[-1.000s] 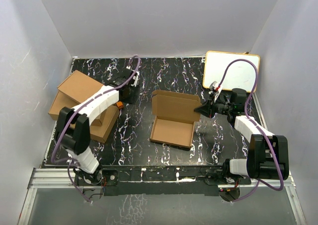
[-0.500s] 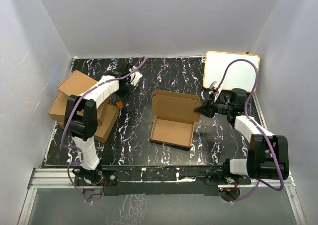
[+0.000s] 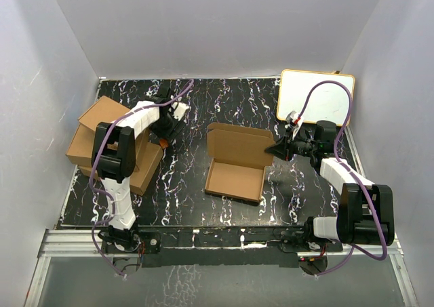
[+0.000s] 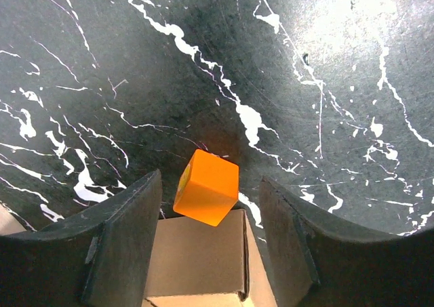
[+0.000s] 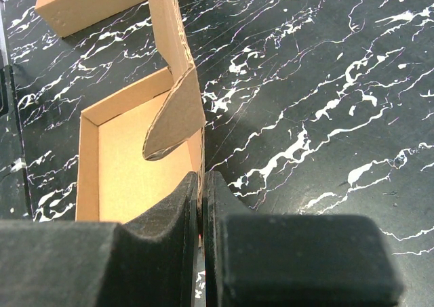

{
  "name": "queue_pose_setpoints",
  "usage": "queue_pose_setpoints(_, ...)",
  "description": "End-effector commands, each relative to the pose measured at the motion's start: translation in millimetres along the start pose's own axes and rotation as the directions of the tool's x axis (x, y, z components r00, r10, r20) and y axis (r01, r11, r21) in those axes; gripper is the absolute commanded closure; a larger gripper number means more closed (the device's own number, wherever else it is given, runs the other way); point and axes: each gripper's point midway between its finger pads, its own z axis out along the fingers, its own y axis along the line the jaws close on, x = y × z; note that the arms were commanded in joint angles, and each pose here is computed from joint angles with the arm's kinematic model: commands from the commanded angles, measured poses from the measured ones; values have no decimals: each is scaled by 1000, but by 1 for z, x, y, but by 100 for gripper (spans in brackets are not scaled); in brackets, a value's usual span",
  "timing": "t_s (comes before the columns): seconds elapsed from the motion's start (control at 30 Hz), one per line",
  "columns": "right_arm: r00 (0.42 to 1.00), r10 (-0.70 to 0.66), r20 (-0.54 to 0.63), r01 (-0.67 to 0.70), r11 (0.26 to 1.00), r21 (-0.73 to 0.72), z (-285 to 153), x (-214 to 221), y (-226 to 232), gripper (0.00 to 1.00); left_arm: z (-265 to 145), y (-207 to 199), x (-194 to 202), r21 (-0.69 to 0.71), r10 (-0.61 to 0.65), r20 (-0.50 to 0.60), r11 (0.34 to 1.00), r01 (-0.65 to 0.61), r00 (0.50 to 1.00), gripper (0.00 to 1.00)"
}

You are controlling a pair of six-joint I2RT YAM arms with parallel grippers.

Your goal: Fold the paper box

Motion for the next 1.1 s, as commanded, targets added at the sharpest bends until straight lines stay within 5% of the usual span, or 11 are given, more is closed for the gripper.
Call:
queue_pose_setpoints(0.0, 991, -127, 51, 127, 992, -8, -1, -26, -3, 92, -13, -4, 0, 27, -17, 5, 999, 17, 1000, 43)
queue_pose_setpoints(0.43, 990, -132, 54, 133, 991, -10, -1, -28, -3, 92, -7, -12, 24, 28, -65, -61, 997, 67, 996, 45)
queue_pose_setpoints(0.73, 990, -133, 54, 134, 991, -10, -1, -28, -3, 92, -3, -25, 15, 87, -167, -53, 981, 172, 984, 72)
queue_pose_setpoints(1.07, 990, -131, 53, 131, 991, -10, -1, -27, -4, 92, -64, -56, -24, 216, -371, 178, 918, 332, 911, 87)
